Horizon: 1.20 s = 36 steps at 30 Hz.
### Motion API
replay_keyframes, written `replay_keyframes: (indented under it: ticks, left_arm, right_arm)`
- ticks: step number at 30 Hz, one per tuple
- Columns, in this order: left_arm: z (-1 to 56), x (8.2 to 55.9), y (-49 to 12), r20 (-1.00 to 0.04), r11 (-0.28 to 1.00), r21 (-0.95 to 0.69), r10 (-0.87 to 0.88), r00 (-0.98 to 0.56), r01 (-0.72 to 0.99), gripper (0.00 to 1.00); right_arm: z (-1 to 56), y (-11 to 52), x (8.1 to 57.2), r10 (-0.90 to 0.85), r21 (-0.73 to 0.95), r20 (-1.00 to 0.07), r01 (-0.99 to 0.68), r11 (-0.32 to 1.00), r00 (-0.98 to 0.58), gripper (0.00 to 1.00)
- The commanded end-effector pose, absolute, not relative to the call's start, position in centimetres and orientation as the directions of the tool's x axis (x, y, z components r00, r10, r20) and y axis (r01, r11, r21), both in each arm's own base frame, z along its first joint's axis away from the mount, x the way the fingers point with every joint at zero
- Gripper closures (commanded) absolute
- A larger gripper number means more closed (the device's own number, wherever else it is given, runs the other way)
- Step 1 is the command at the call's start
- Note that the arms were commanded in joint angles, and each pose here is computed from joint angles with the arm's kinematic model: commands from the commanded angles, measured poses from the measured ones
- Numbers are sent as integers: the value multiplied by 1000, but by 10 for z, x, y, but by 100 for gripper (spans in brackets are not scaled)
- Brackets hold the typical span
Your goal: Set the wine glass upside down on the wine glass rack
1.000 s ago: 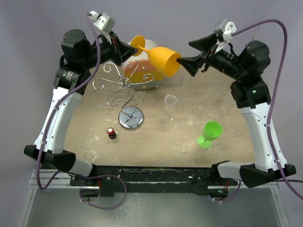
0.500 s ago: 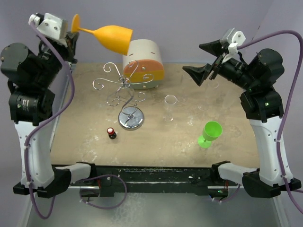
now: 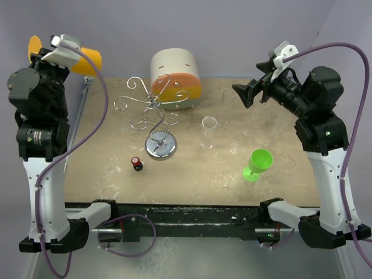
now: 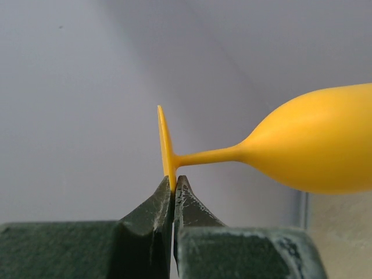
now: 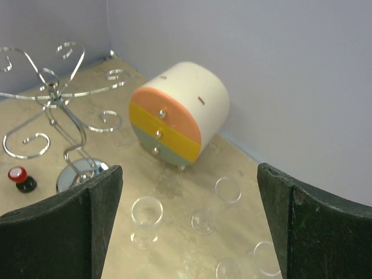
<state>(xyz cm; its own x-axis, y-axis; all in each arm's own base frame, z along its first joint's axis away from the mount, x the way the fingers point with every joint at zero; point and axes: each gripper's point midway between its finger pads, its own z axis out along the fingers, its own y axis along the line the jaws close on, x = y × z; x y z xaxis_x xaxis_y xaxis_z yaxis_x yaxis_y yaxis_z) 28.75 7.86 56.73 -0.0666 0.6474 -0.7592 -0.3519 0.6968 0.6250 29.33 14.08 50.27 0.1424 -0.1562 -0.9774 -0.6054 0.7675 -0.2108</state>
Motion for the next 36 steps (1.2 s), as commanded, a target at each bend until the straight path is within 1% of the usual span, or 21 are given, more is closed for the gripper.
replay_keyframes:
  ticks: [1,5,9,12,14,17,18,21,24,29,31,36]
  left_arm:
    - [549,292,108,-618,500,771,736,-275,-394,100]
    - [521,312,92,-555,498,828,792,-254,-257,100]
    - [500,333,65,-483,470,875,863,-149,-113,100]
    - [483,347,48,-402,403,915,911,-95,-6,98]
    - [467,354,36,-317,320,944,947,-51,84,97]
    - [450,366,18,-225,219,961,974,15,167,100]
    - [448,369,14,-208,199,964,977,34,178,100]
    - [446,375,-3,-186,159,965,976,115,209,100]
    - [440,376,-24,-191,129,954,957,218,270,100]
    - [422,372,-52,-151,8,933,916,371,360,100]
    - [417,370,-61,-144,-28,925,896,419,378,100]
    - [420,366,-77,-149,-64,921,854,498,385,100]
  right_arm:
    - [468,129,299,-237,-233,-969,-573,786,70,0]
    - [455,122,300,-265,-254,-962,-551,795,62,0]
    - [453,116,297,-280,-269,-958,-538,799,62,0]
    - [456,113,294,-294,-289,-953,-532,796,78,0]
    - [456,113,293,-298,-295,-951,-534,793,82,0]
    - [456,111,292,-296,-293,-952,-535,792,83,0]
    - [456,111,292,-294,-291,-952,-536,793,81,0]
    - [454,109,294,-293,-288,-953,-534,795,77,0]
    - [453,108,294,-294,-287,-953,-535,795,73,0]
    - [451,107,294,-299,-289,-952,-533,795,70,0]
    - [450,107,294,-302,-291,-951,-533,795,70,0]
    - [448,107,296,-306,-294,-950,-533,793,68,0]
